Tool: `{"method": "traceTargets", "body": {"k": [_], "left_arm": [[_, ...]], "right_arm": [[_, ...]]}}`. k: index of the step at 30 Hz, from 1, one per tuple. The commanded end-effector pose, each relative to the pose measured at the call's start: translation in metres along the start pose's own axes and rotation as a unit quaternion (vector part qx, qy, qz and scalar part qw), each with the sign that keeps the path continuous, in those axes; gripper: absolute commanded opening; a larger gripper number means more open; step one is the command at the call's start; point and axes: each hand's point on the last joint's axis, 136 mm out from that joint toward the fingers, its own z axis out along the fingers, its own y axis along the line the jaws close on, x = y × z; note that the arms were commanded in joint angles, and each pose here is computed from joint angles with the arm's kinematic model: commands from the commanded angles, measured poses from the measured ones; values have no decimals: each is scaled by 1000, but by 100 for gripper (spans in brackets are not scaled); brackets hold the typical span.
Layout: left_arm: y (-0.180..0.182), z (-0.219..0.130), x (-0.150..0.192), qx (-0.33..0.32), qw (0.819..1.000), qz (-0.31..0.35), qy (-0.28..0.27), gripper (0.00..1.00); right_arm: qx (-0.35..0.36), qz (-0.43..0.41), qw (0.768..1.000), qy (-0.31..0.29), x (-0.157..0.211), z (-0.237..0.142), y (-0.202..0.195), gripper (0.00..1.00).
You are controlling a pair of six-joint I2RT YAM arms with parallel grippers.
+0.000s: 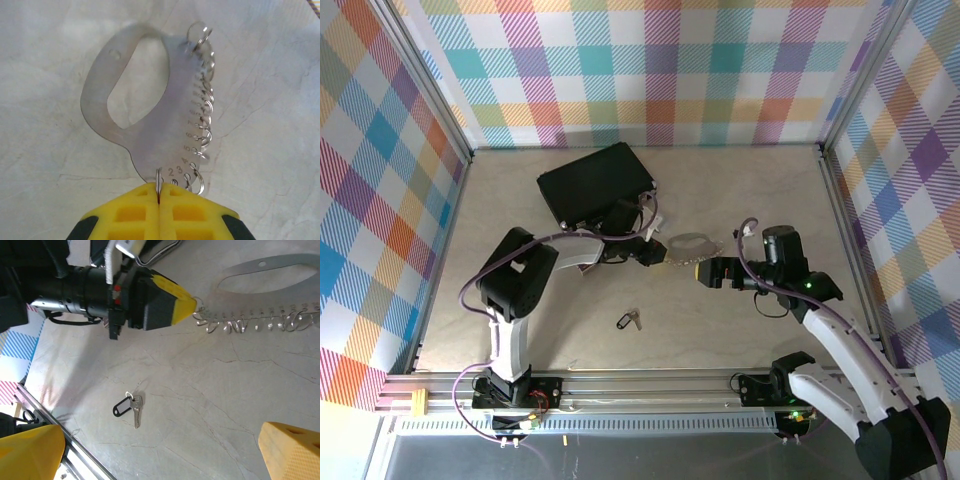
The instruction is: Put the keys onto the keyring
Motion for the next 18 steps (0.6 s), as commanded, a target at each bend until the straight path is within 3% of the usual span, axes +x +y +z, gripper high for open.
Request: {"method": "traceTargets", "body": {"k": [1,10,18], "left_arm": [[-15,-21,-2,-21,999,41,6,0],[-58,-69,-4,-20,996,88,-11,0],[-111,-116,-6,4,985,169,-48,0]], "right_arm": [[-7,-23,1000,-9,-5,-12,11,99],[-91,-92,991,-31,-8,-35,52,99],[-176,-169,968,-60,-14,-53,98,100]]}}
